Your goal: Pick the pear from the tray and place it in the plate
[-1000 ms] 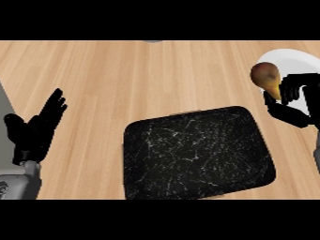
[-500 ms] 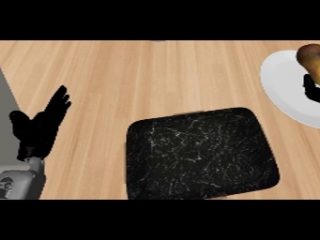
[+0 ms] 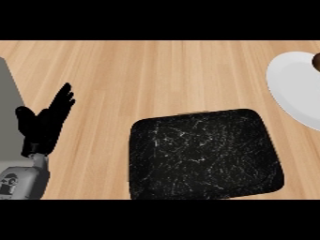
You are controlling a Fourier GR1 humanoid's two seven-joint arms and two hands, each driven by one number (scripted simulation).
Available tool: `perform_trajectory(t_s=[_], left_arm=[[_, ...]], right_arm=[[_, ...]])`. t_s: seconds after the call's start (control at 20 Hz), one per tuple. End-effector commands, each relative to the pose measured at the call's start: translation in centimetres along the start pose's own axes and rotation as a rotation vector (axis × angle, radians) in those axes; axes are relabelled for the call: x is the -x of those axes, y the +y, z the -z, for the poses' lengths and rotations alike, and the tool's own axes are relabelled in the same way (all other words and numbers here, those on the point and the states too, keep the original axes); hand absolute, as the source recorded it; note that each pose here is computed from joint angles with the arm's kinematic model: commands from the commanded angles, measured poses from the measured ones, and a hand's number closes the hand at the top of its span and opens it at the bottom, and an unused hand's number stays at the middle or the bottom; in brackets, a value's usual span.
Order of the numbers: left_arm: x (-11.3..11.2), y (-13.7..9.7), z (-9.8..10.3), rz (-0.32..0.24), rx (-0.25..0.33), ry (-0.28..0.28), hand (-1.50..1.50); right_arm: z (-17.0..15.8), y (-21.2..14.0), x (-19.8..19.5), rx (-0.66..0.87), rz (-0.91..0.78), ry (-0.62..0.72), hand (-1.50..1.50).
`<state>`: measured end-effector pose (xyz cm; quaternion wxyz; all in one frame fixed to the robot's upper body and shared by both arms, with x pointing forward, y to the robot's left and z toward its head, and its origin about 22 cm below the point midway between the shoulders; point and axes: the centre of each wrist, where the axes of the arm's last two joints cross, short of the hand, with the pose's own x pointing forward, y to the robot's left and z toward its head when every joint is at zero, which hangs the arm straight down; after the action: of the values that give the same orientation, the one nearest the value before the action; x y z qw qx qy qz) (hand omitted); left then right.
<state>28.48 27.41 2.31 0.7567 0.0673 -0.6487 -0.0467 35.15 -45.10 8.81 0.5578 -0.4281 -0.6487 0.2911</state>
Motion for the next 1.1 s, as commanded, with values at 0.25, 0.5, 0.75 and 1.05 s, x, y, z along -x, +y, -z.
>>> perform_trajectory(t_s=[0.25,0.5,0.75,1.05], left_arm=[[0.2,-0.8,0.9,0.006,0.011,-0.025,0.00],[-1.0,0.6,0.1,0.015,0.000,-0.023,0.00],[1.5,0.6,-0.3,0.008,-0.014,0.003,0.00],[0.5,0.2,-0.3,0.011,-0.016,0.011,0.00]], right_arm=[[0.4,-0.2,2.4,-0.217,0.104,0.026,-1.50],[-0.1,-0.3,2.9,-0.036,0.210,-0.137,-1.50],[1.4,-3.5,2.1,0.015,0.492,-0.361,-1.50],[1.7,-6.0,2.6,-0.054,0.746,-0.170,-1.50]])
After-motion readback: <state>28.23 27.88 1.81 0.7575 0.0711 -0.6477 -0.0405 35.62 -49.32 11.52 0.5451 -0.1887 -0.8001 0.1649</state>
